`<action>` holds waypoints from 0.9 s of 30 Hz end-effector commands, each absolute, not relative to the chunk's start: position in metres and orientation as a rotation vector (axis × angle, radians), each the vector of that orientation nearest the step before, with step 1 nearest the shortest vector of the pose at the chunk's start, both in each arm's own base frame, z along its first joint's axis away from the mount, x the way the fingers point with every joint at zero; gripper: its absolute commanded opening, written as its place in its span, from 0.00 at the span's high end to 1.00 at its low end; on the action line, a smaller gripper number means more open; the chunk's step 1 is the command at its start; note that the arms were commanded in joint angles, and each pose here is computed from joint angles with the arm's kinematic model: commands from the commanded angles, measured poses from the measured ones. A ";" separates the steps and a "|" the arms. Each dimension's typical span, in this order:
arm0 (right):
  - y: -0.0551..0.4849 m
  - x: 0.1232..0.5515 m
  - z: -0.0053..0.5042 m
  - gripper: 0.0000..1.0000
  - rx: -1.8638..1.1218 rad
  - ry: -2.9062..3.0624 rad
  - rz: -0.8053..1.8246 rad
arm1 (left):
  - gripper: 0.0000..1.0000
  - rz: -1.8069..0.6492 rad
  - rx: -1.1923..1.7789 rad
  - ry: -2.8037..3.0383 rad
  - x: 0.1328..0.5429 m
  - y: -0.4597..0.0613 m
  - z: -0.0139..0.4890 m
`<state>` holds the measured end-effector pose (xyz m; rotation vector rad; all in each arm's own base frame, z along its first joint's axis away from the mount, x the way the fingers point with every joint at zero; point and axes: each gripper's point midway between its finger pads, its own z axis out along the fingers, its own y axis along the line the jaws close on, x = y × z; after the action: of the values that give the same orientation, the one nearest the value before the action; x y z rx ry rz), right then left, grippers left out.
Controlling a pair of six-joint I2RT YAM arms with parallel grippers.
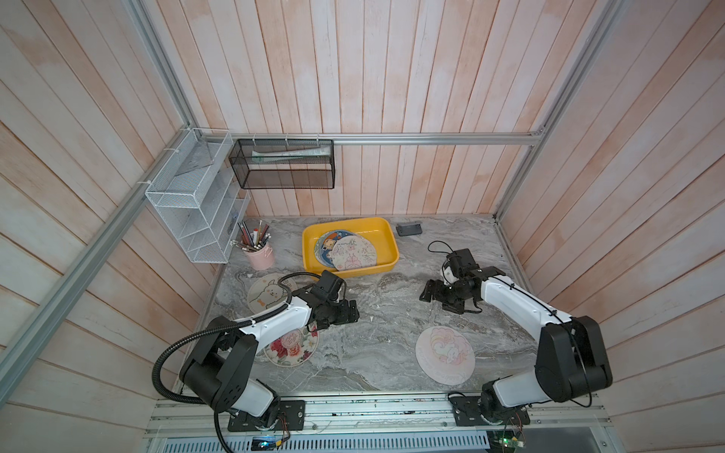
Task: Put the coasters into the storage box
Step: Place the coaster in the storage box, then move the coaster to the center of the board.
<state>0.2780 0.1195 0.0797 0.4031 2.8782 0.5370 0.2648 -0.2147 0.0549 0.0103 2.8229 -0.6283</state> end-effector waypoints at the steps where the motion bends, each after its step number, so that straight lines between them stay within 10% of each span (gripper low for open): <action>1: 0.087 0.256 0.076 0.04 0.655 2.836 0.444 | 0.06 -0.664 0.048 2.786 0.276 -0.224 0.064; 27: 0.014 0.159 0.013 0.02 1.444 2.710 0.127 | 0.05 -0.657 0.052 2.804 0.273 -0.222 0.058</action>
<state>0.1670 0.0124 0.0181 1.3767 2.7202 0.1121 0.2693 -0.2188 0.0554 0.0252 2.8134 -0.6401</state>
